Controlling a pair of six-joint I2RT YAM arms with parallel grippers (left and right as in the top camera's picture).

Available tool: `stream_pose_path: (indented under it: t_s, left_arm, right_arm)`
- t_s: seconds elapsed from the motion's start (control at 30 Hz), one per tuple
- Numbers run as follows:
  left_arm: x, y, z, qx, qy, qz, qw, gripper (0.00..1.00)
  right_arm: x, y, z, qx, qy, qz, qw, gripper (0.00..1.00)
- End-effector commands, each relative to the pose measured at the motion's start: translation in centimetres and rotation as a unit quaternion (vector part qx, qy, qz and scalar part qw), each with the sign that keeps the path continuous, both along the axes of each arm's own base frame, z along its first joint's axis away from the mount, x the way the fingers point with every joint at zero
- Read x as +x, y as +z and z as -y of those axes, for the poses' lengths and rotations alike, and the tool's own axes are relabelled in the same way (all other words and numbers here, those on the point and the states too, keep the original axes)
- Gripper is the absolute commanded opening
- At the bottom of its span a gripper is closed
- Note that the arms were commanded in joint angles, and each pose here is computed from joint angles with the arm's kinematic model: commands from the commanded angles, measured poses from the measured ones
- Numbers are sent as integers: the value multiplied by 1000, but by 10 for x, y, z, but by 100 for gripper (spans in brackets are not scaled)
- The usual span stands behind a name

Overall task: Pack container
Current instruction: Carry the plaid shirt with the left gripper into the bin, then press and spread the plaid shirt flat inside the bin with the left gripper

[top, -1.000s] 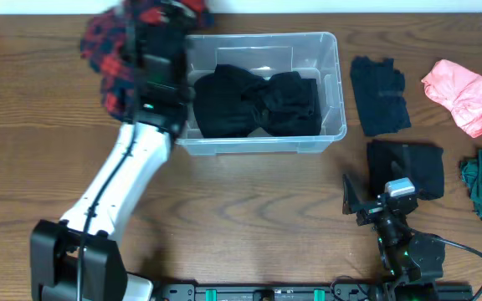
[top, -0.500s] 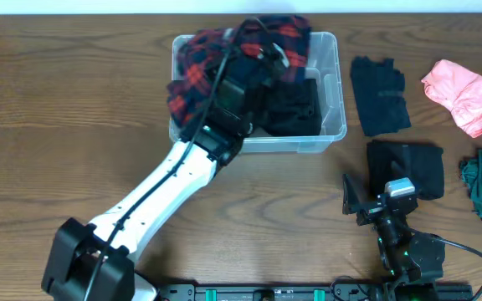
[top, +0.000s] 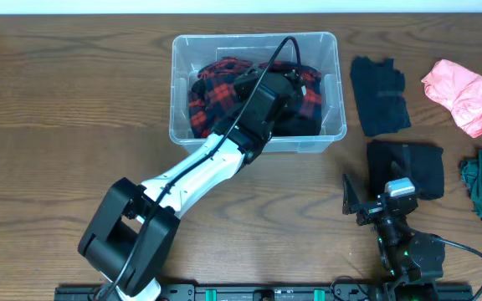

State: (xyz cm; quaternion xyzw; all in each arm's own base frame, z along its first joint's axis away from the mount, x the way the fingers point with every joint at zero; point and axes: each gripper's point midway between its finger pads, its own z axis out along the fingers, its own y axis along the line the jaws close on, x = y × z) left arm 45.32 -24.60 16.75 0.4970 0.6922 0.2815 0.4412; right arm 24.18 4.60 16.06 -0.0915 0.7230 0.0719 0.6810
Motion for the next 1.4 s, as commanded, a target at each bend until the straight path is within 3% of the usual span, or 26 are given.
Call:
stream_pose_path:
  t_s: [0.0, 0.1, 0.3, 0.53, 0.63, 0.8, 0.9, 1.17, 1.37]
  left_arm:
    - [1, 18, 11, -35, 1, 22, 999, 64]
    - [-6, 31, 26, -79, -1, 34, 996, 70]
    - [-38, 68, 55, -179, 1, 49, 983, 70]
    - [-83, 96, 65, -305, 23, 8, 952, 70]
    - [-83, 103, 60, -346, 43, 3, 937, 63]
    - [-62, 107, 50, -406, 52, -34, 912, 37]
    - [-50, 116, 35, -442, 74, -79, 891, 31]
    - [-28, 158, 1, -435, 113, -122, 885, 31]
    - [-30, 115, 8, -388, 128, -241, 880, 31]
  right_arm:
    - [1, -1, 4, 7, -9, -1, 1000, 99]
    - [1, -1, 4, 6, -9, -1, 1000, 99]
    - [1, -1, 4, 7, -9, -1, 1000, 99]
    - [1, -1, 4, 7, -9, -1, 1000, 99]
    - [1, -1, 4, 7, -9, -1, 1000, 99]
    - [1, -1, 4, 7, -9, -1, 1000, 99]
    - [1, -1, 4, 7, -8, -1, 1000, 99]
    - [1, -1, 4, 7, -9, -1, 1000, 99]
    - [1, -1, 4, 7, -9, -1, 1000, 99]
